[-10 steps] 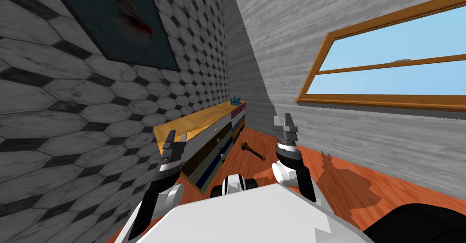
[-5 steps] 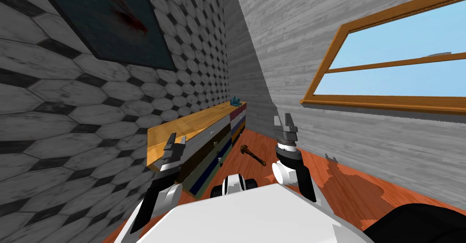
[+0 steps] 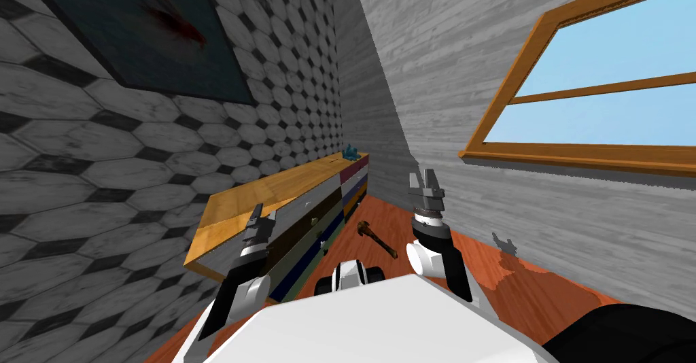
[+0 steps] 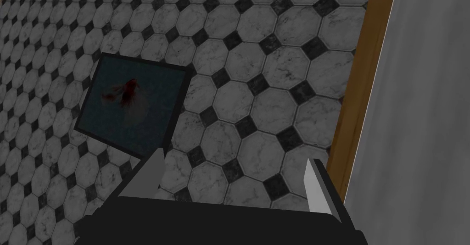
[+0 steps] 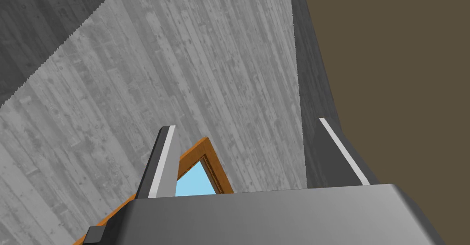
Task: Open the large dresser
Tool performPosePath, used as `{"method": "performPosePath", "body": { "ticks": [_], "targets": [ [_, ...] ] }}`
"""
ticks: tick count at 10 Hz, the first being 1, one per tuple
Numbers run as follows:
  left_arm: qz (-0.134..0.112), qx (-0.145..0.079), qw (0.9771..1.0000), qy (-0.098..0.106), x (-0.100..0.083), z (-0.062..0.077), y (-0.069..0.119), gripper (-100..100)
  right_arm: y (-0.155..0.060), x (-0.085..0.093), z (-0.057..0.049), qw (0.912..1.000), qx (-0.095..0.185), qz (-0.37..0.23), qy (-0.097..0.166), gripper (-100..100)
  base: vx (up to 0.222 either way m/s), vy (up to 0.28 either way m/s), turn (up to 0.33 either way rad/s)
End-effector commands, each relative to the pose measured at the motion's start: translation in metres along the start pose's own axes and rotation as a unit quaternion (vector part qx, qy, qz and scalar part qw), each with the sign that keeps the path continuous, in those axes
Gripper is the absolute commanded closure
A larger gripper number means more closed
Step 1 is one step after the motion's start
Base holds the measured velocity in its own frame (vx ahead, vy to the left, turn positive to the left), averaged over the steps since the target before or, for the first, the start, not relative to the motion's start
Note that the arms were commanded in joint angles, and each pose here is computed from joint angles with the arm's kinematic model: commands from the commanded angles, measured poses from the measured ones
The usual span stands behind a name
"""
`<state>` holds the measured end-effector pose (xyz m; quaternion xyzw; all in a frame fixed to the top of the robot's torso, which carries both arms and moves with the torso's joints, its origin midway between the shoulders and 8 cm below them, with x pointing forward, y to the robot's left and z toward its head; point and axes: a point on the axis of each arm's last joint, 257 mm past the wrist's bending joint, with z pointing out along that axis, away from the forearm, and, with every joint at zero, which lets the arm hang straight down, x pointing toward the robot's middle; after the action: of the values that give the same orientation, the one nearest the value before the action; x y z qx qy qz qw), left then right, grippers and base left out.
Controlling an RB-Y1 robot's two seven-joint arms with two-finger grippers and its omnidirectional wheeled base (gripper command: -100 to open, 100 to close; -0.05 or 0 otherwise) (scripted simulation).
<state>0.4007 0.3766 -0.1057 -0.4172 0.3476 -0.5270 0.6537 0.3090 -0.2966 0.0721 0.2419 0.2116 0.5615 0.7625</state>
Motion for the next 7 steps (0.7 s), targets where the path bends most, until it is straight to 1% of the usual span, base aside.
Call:
{"method": "performPosePath", "body": {
  "ticks": [1,4,5,7],
  "targets": [
    [-0.004,-0.029,0.9995,-0.015,-0.015,-0.004,0.026,-100,0.0,0.0,0.0,1.0,0.0,0.0,0.0,0,0.09,-0.108,0.098],
    [-0.01,-0.053,0.9981,-0.031,-0.029,-0.008,0.047,-100,0.0,0.0,0.0,1.0,0.0,0.0,0.0,0,0.079,-0.139,0.063],
    [-0.016,-0.07,0.9965,-0.044,-0.04,-0.013,0.063,-100,0.0,0.0,0.0,1.0,0.0,0.0,0.0,0,0.105,-0.162,0.074],
    [-0.023,-0.089,0.9941,-0.058,-0.051,-0.018,0.079,-100,0.0,0.0,0.0,1.0,0.0,0.0,0.0,0,0.132,-0.193,0.113]
  ]
}}
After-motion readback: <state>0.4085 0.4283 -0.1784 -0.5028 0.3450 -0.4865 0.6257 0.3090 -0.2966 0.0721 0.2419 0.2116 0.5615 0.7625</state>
